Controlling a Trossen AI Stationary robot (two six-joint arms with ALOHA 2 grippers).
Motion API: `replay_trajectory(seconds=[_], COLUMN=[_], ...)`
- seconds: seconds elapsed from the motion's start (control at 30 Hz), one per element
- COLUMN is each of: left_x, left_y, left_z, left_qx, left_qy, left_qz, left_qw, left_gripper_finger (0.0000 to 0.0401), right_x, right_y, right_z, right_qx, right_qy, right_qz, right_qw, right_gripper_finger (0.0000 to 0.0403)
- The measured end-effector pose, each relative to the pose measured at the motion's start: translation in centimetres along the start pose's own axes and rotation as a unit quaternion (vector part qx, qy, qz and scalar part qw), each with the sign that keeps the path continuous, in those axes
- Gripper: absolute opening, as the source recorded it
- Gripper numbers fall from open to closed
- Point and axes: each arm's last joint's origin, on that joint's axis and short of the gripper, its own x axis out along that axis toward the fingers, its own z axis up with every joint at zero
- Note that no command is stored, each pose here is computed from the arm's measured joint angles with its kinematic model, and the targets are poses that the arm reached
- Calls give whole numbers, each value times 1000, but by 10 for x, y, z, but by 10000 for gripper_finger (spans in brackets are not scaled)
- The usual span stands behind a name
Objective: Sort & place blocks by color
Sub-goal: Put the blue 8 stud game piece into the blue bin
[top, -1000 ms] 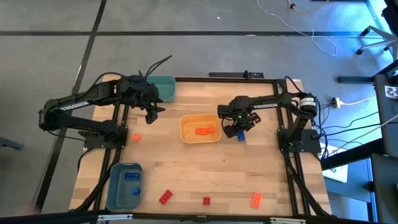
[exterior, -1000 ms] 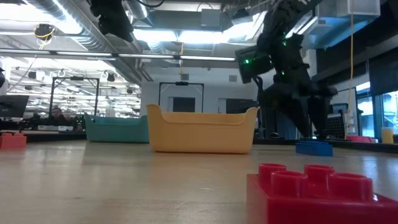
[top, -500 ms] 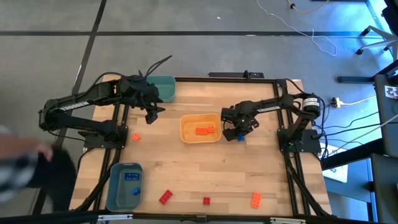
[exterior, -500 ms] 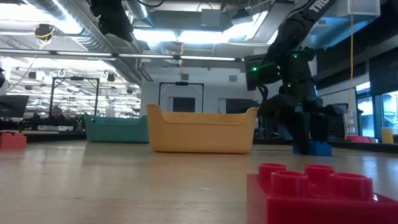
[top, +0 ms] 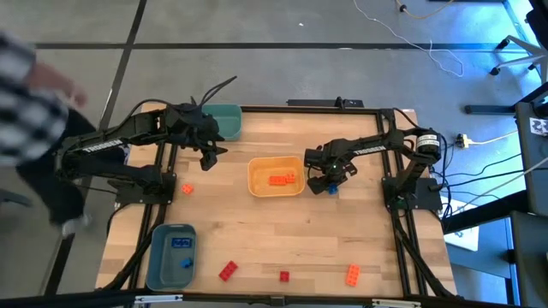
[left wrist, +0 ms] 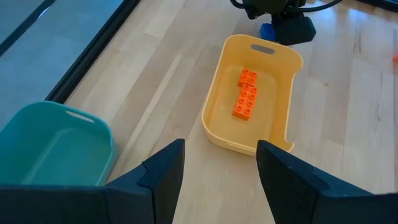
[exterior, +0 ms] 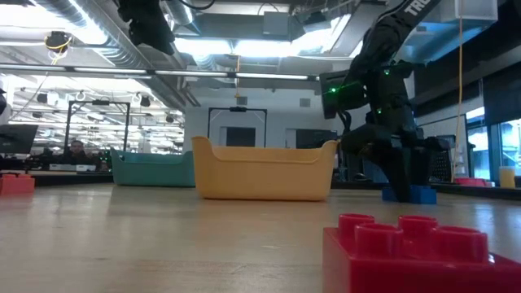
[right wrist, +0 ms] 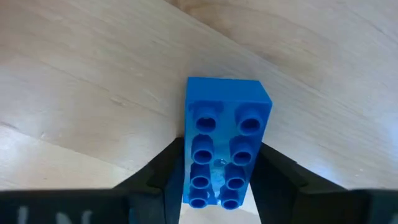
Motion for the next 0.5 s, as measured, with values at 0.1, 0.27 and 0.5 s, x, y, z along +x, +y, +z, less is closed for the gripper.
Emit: replay_trajectory(seconds=[0.1, 0.27, 0.5], left_x=[0, 0, 0], left_y=[0, 0, 0], left_z=[0, 0, 0], left_qx=[0, 0, 1], left_qy=[0, 0, 0], left_qz=[0, 0, 0], left_qw=[1000, 1000, 1000], left_gripper_finger=[192, 192, 192], right_x=[-2, -10, -31], right_y=[-1, -3, -11], right_z=[-1, -4, -14], right_qx=[-10, -24, -28], right_qy=[-1, -15, -34], right_qz=[-2, 6, 10], right_qw=[1000, 1000, 999], right_gripper_finger=[143, 143, 143])
